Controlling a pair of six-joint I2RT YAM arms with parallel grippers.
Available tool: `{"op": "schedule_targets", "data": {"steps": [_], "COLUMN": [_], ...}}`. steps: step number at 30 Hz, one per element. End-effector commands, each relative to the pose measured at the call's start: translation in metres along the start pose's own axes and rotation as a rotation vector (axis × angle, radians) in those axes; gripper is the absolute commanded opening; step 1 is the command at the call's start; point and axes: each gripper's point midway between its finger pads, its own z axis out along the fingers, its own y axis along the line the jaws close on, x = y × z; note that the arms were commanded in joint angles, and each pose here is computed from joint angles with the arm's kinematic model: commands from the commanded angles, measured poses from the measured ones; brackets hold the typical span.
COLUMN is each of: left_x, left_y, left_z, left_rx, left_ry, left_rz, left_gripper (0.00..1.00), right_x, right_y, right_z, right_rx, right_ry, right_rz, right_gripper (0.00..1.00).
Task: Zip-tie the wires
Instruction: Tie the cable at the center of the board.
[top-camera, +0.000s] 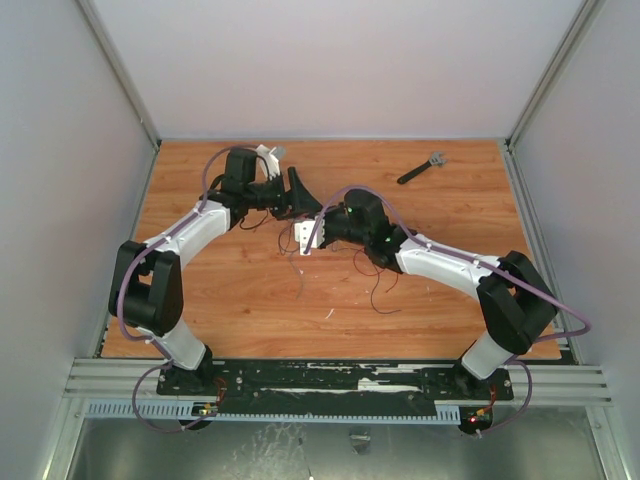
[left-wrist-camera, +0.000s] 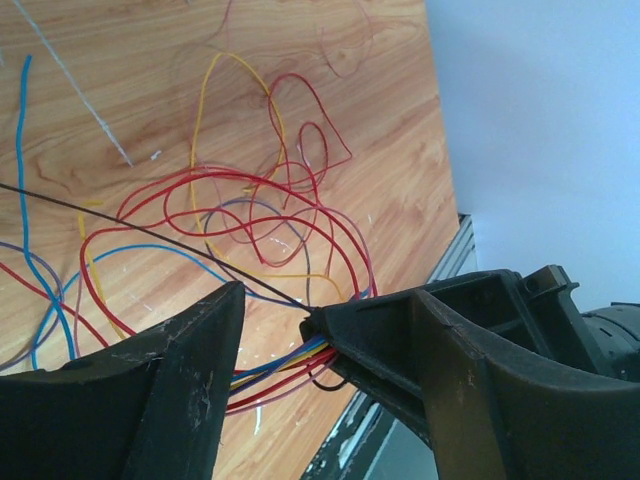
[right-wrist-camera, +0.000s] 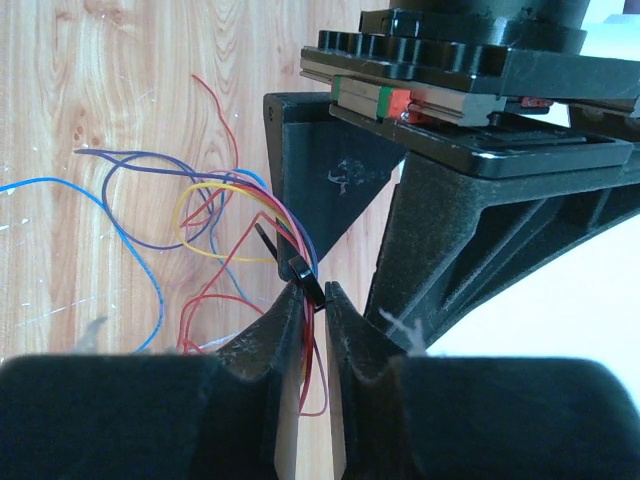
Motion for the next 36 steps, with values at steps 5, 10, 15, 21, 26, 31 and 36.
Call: {"op": "schedule_targets", "data": {"steps": [5, 10, 15, 21, 26, 31, 36], "left_x": [0.02, 0.02, 0.022, 0.024, 0.029, 0.03, 0.031], "left_y": [-0.003, -0.002, -0.003, -0.006, -0.003, -0.006, -0.006], "left_z": [0.008, 0.011, 0.01, 0.008, 0.006, 0.002, 0.002], "left_rx": [0.052, 0.05, 0.053, 0.062, 0.049, 0.05, 0.048], "left_ry": [0.053, 0.056, 0.059, 0.068, 0.083, 0.076, 0.076], "left_rz": [-0.05, -0.053, -0.05, -0.044, -0.034, -0.032, -0.04], "left_gripper": [0.53, 0.49, 0.57, 0.59, 0.59, 0.59, 0.57], "right_x": [-0.018, -0.022, -0.019, -0.012, -0.014, -0.02, -0.026], "right_y": [-0.011, -0.011, -0.015, -0.015, -0.02, -0.022, -0.025], "right_z": [0.001, 0.003, 0.002, 0.0, -0.001, -0.002, -0.004], "right_rx": [0.046, 0.051, 0.066, 0.074, 0.083, 0.087, 0.096], "right_ry": [-0.044, -0.054, -0.036, 0.003, -0.001, -0.022, -0.044], "right_rz": [-0.034, -0.036, -0.052, -0.073, -0.069, -0.065, -0.066], "right_gripper": [0.13, 0.13, 0.13, 0.13, 0.13, 0.13, 0.14]}}
